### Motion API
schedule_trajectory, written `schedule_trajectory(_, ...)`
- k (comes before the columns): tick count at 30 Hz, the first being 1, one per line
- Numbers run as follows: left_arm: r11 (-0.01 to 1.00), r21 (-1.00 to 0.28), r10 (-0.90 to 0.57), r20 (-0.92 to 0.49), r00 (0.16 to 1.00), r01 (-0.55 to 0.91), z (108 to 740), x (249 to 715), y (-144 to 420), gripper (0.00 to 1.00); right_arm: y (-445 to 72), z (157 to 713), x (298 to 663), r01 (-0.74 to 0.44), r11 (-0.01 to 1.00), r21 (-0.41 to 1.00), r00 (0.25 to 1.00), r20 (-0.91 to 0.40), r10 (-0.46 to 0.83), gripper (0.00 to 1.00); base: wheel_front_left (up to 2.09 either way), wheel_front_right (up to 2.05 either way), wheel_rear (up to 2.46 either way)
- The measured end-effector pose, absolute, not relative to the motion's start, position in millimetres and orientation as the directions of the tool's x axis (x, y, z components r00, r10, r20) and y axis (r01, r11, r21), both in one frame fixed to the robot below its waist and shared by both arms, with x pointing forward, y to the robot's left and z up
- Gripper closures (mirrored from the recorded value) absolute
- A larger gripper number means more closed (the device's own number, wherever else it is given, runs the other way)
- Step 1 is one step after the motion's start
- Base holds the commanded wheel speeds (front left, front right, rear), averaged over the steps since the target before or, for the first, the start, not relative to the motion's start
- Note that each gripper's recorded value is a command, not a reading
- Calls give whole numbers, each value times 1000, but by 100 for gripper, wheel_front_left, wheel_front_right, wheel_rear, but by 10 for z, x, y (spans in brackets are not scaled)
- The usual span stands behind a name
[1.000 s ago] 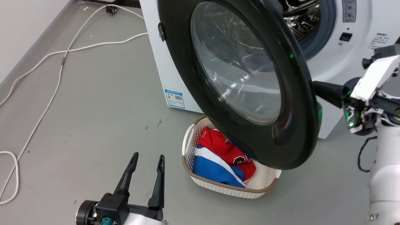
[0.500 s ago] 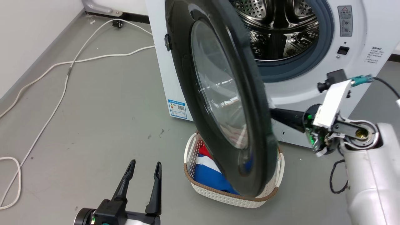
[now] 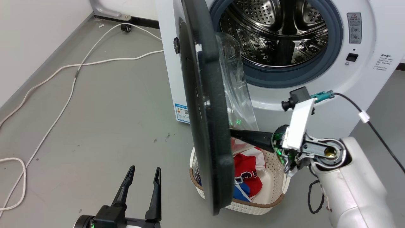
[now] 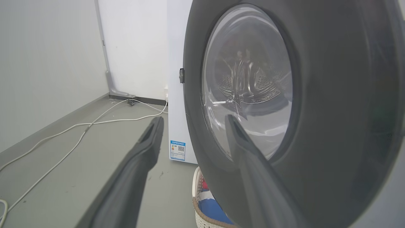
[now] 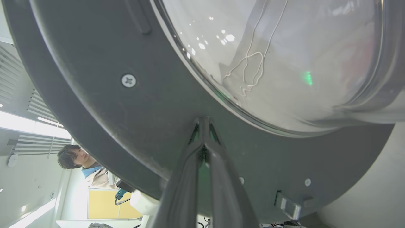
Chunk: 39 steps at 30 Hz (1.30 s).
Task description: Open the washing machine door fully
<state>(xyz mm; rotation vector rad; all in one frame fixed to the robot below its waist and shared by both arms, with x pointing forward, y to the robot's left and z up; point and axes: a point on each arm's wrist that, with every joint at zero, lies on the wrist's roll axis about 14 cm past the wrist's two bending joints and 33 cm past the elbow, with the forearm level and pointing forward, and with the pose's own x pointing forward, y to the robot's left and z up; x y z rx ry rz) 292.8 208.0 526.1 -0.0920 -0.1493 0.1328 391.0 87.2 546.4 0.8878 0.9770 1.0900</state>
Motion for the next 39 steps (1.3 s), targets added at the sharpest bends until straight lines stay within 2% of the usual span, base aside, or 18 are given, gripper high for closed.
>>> schedule_trajectory(4, 987, -99, 141, 141, 980, -128, 5256, 2904, 2091, 0, 971, 5441, 3820, -295, 221, 929, 143, -186, 972, 100, 0, 0, 0)
schedule_trajectory(7, 986, -99, 144, 143, 979, -131, 5261, 2898, 2102, 0, 977, 5463, 3843, -298, 219, 929, 165, -176, 971, 100, 0, 0, 0)
schedule_trajectory(11, 986, -98, 147, 145, 979, -133, 5264, 2900, 2107, 0, 893, 5569, 3955, -337, 235, 912, 233, -161, 959, 100, 0, 0, 0)
schedule_trajectory(14, 987, -99, 140, 147, 979, -126, 5268, 2907, 2090, 0, 691, 5680, 4123, -420, 315, 851, 335, -177, 925, 100, 0, 0, 0)
schedule_trajectory(16, 988, -100, 132, 147, 980, -118, 5267, 2917, 2070, 0, 510, 5794, 4253, -481, 381, 790, 424, -171, 890, 100, 0, 0, 0)
schedule_trajectory(19, 989, -100, 121, 153, 981, -107, 5283, 2944, 2042, 0, 222, 5869, 4368, -574, 527, 626, 543, -190, 818, 100, 0, 0, 0)
schedule_trajectory(23, 990, -106, 111, 158, 981, -95, 5300, 2992, 2011, 0, -146, 5860, 4433, -622, 676, 395, 676, -165, 718, 100, 0, 0, 0)
schedule_trajectory(26, 990, -114, 107, 165, 980, -89, 5320, 3017, 2002, 0, -444, 5867, 4487, -620, 762, 184, 758, -108, 643, 100, 0, 0, 0)
schedule_trajectory(30, 988, -121, 111, 170, 979, -91, 5335, 3029, 2013, 0, -747, 5927, 4521, -569, 822, 23, 822, 22, 569, 100, 0, 0, 0)
schedule_trajectory(32, 989, -118, 110, 174, 979, -90, 5346, 3030, 2014, 0, -939, 5944, 4537, -515, 857, -14, 853, 90, 514, 0, 0, 0, 0)
schedule_trajectory(33, 989, -117, 110, 176, 978, -90, 5351, 3028, 2016, 0, -1053, 5929, 4548, -481, 876, -44, 869, 110, 482, 0, 0, 0, 0)
schedule_trajectory(39, 988, -118, 118, 176, 977, -98, 5353, 3008, 2040, 0, -1388, 5647, 4390, -327, 945, 1, 933, 161, 323, 0, 0, 0, 0)
